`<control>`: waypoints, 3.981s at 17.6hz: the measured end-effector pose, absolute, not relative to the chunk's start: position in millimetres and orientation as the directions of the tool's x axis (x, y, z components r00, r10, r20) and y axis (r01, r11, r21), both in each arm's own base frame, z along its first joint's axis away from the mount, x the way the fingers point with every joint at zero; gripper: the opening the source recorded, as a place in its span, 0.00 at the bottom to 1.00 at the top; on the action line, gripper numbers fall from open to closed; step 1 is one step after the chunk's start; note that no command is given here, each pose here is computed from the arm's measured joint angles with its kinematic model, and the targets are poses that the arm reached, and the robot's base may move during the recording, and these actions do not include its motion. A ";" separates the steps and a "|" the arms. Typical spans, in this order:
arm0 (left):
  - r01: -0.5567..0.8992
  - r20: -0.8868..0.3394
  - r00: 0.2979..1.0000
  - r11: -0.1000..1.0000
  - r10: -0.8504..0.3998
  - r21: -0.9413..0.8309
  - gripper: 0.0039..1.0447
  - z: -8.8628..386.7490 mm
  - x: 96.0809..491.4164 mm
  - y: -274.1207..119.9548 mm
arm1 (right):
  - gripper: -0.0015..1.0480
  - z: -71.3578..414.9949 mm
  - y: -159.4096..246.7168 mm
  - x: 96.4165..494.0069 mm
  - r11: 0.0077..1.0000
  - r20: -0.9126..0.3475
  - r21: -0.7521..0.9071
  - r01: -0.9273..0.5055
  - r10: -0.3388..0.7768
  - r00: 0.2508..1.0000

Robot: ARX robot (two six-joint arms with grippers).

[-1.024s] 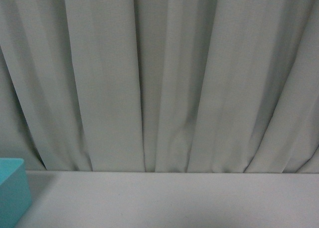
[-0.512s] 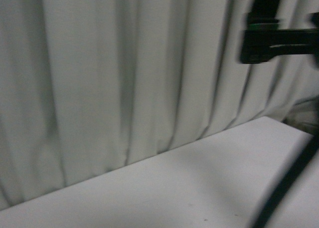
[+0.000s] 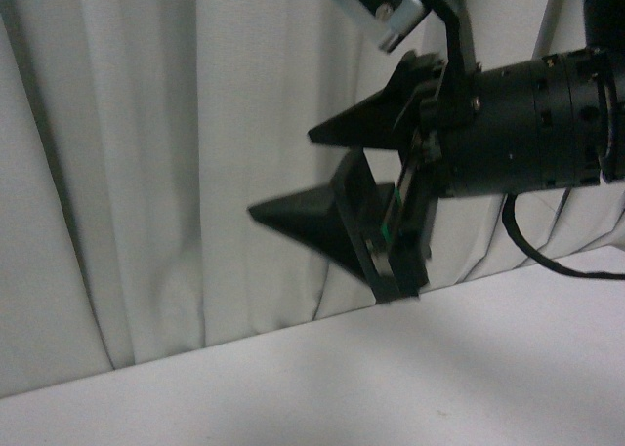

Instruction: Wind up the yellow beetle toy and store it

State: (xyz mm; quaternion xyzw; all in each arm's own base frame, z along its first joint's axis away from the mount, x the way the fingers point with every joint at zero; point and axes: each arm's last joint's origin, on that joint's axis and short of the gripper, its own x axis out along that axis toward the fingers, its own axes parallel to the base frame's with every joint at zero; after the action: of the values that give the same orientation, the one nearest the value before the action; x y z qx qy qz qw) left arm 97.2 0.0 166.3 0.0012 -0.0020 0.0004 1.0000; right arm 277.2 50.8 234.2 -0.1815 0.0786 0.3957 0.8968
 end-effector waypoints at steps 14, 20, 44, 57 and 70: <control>0.000 0.004 1.000 1.000 0.000 0.002 0.94 166.3 97.2 0.0 | 0.94 160.5 47.2 268.4 0.083 -0.790 -0.174 -0.981 0.584 0.189; -0.001 0.004 1.000 1.000 0.001 0.002 0.94 166.3 97.2 0.0 | 0.94 108.3 54.4 308.2 -0.139 -0.853 -0.143 -0.980 0.519 0.051; -0.001 0.004 1.000 1.000 0.001 0.002 0.94 166.3 97.2 0.0 | 0.42 78.2 98.4 317.8 -0.066 -0.884 -0.071 -0.995 0.466 0.032; -0.001 0.004 1.000 1.000 0.001 0.002 0.94 166.3 97.2 0.0 | 0.35 76.6 109.6 322.4 0.011 -0.879 -0.061 -0.998 0.473 0.059; 0.000 0.004 1.000 1.000 0.000 0.002 0.94 166.3 97.2 0.0 | 0.35 68.2 94.7 300.4 0.114 -0.856 -0.068 -0.991 0.503 0.117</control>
State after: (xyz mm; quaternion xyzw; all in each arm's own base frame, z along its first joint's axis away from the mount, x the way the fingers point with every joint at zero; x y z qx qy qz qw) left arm 97.2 0.0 166.3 0.0012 -0.0020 0.0002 1.0000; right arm 300.4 94.7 68.2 -0.3503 0.3484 0.5658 0.6601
